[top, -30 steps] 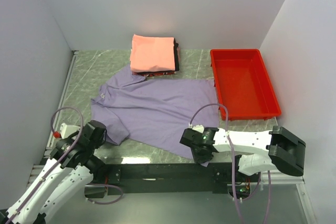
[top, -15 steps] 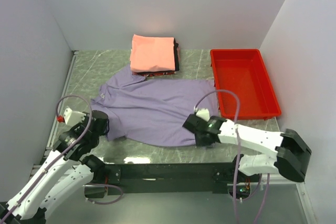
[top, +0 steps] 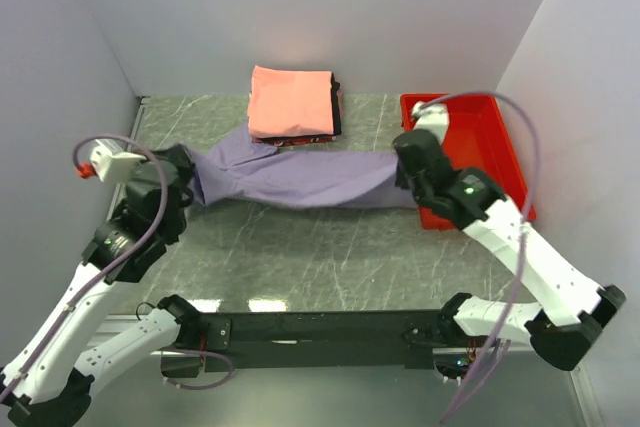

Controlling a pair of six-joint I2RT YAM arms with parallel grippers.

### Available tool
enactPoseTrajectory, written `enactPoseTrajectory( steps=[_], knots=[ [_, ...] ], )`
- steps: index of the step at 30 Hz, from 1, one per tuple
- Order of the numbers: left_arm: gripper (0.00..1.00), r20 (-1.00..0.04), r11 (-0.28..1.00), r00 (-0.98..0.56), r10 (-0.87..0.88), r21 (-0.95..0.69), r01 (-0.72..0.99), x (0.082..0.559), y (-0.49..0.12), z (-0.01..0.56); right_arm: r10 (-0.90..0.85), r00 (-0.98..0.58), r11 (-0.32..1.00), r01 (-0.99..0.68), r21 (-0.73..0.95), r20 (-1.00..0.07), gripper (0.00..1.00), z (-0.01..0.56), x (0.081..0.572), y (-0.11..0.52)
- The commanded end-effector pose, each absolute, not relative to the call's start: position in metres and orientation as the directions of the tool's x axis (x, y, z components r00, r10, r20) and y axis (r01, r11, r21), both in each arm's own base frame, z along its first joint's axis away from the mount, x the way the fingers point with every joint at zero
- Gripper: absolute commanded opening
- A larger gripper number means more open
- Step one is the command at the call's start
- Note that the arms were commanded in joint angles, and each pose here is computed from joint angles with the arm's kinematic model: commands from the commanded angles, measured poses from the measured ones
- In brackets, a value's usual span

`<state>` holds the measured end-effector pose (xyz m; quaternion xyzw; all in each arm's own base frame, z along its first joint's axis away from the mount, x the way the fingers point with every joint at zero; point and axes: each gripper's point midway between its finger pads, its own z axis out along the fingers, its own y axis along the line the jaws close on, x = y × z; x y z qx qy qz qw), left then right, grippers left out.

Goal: Fold and stack the t-shirts
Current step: Flatten the tshirt out

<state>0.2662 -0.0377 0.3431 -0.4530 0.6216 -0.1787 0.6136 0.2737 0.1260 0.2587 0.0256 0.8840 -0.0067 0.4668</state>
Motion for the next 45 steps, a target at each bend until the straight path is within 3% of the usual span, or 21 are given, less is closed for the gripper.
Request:
enactPoseTrajectory(
  steps=[1,9,15,21,26,31,37,40,42,45],
  knots=[
    [0.01,-0.559,0.551,0.366,-0.744,-0.823,-0.137,0.259,-0.019,0.453,0.066,-0.341,0.993,0.112,0.029,-0.938,0.00,0.355,0.278,0.091],
    [0.01,-0.565,0.679,0.446,-0.694,-0.720,0.145,0.221,-0.018,0.567,0.040,-0.144,0.997,-0.056,0.049,-0.989,0.00,0.461,0.237,0.070],
    [0.01,-0.498,0.700,0.512,-0.700,-0.620,0.354,0.149,0.002,0.662,0.090,-0.102,0.980,-0.171,0.106,-0.991,0.00,0.510,0.193,0.056],
    [0.01,-0.444,0.693,0.535,-0.718,-0.518,0.501,0.083,0.018,0.711,0.138,0.001,0.878,-0.463,0.122,-0.990,0.00,0.546,0.125,0.061],
    [0.01,-0.446,0.718,0.564,-0.695,-0.481,0.504,0.074,0.021,0.723,0.188,0.054,0.806,-0.579,0.123,-0.981,0.00,0.556,0.096,0.066],
    [0.01,-0.507,0.780,0.605,-0.614,-0.509,0.365,0.115,0.019,0.711,0.160,-0.012,0.877,-0.458,0.147,-0.987,0.00,0.541,0.131,0.066],
    [0.01,-0.702,0.846,0.601,-0.382,-0.527,-0.078,0.216,0.016,0.645,0.050,-0.113,0.986,-0.152,0.067,-0.992,0.00,0.488,0.214,0.068],
    [0.01,-0.835,0.875,0.506,-0.218,-0.397,-0.279,0.275,-0.001,0.588,-0.029,-0.202,0.990,-0.142,0.000,-0.979,0.00,0.439,0.253,0.089],
    [0.01,-0.911,0.902,0.379,-0.164,-0.294,-0.316,0.332,-0.012,0.534,-0.029,-0.257,0.993,-0.115,0.001,-0.966,0.00,0.405,0.285,0.088],
    [0.01,-0.943,0.912,0.242,-0.231,-0.296,-0.283,0.404,-0.011,0.452,-0.076,-0.352,0.975,-0.224,0.006,-0.933,0.00,0.341,0.329,0.110]
  ],
)
